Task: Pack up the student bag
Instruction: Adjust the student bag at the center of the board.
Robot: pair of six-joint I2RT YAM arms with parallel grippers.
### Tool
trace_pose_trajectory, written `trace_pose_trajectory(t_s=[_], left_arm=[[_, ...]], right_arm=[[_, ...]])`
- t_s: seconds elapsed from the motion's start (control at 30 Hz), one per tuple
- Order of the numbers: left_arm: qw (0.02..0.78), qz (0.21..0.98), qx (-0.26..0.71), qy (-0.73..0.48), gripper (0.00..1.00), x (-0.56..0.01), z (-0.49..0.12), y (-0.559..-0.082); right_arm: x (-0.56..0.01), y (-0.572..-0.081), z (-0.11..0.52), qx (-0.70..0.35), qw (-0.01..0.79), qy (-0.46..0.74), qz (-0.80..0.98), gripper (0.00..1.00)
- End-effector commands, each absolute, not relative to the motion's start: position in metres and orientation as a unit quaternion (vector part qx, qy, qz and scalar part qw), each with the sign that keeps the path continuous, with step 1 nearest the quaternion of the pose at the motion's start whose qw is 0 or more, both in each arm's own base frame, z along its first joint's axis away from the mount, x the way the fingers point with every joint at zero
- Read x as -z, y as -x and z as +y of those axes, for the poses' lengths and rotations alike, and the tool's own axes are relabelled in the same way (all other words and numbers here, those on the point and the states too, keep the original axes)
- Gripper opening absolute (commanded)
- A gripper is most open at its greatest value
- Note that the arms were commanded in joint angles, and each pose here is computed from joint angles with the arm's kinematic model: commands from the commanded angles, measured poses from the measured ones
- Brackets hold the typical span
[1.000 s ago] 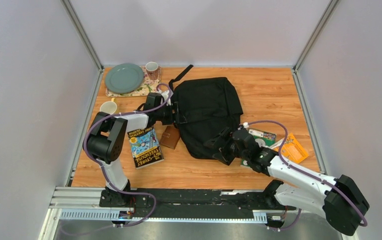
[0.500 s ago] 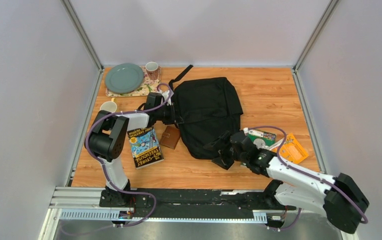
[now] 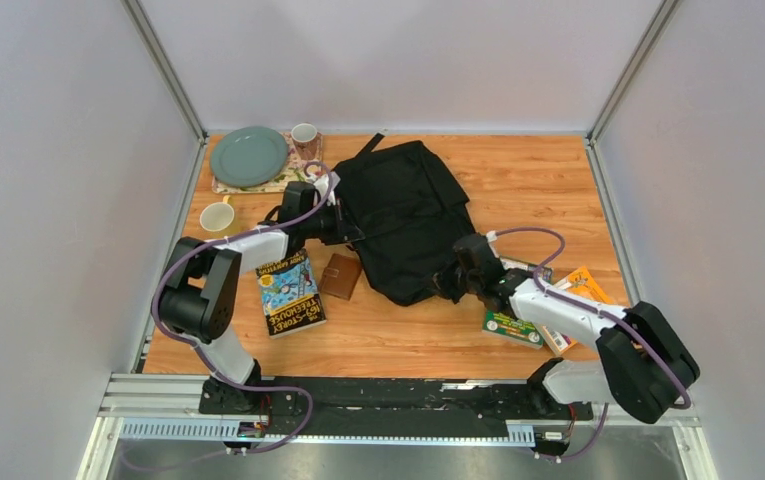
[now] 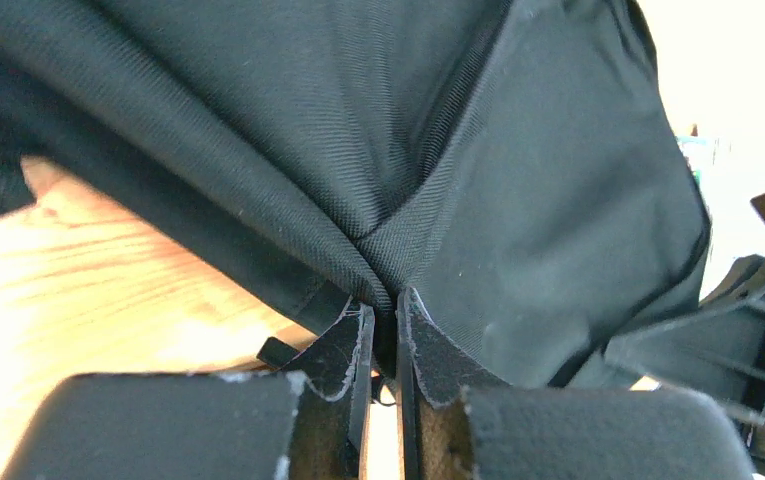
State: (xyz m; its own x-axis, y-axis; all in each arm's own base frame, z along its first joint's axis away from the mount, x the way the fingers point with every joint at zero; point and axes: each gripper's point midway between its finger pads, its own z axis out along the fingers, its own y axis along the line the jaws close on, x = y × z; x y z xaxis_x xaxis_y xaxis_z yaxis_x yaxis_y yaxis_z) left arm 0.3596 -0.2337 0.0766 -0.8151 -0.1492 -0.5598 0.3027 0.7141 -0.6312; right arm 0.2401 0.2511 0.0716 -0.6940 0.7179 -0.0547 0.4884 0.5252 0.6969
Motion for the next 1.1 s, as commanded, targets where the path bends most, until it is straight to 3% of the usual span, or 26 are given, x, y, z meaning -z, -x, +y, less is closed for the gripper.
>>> trace_pose_trajectory(t_s=[0.0, 0.13, 0.23, 0.5, 0.6, 0.63, 0.77, 1.0, 1.07], left_arm=[[0.304, 0.856, 0.411, -0.073, 0.0, -0.11, -0.246, -0.339], [0.311, 0.851, 0.412, -0.094, 0.0, -0.124, -0.26, -0.337], [0.305, 0.85, 0.418, -0.095, 0.0, -0.133, -0.27, -0.345], [0.194, 0.878, 0.437, -0.036, 0.0, -0.132, -0.292, -0.324], [0.185, 0.878, 0.44, -0.029, 0.0, -0.125, -0.292, -0.313], [0.192, 0.879, 0.435, -0.03, 0.0, -0.12, -0.291, -0.312], [0.196, 0.886, 0.42, -0.016, 0.0, -0.096, -0.281, -0.297], [0.159, 0.894, 0.42, 0.0, 0.0, -0.085, -0.287, -0.299], [0.163, 0.89, 0.427, 0.006, 0.0, -0.089, -0.29, -0.304]], right_arm=[[-0.146, -0.296, 0.224, -0.367, 0.311, -0.336, 0.809, 0.01], [-0.176, -0.312, 0.193, -0.334, 0.387, -0.332, 0.793, 0.0], [-0.188, -0.325, 0.179, -0.32, 0.393, -0.327, 0.797, 0.0], [-0.147, -0.334, 0.15, -0.264, 0.241, -0.312, 0.881, 0.03], [-0.137, -0.336, 0.164, -0.294, 0.226, -0.272, 0.888, 0.11], [-0.123, -0.332, 0.163, -0.289, 0.221, -0.265, 0.893, 0.19], [-0.108, -0.339, 0.154, -0.274, 0.235, -0.234, 0.903, 0.34], [-0.158, -0.31, 0.16, -0.298, 0.296, -0.188, 0.888, 0.55], [-0.176, -0.288, 0.182, -0.321, 0.306, -0.163, 0.881, 0.57]])
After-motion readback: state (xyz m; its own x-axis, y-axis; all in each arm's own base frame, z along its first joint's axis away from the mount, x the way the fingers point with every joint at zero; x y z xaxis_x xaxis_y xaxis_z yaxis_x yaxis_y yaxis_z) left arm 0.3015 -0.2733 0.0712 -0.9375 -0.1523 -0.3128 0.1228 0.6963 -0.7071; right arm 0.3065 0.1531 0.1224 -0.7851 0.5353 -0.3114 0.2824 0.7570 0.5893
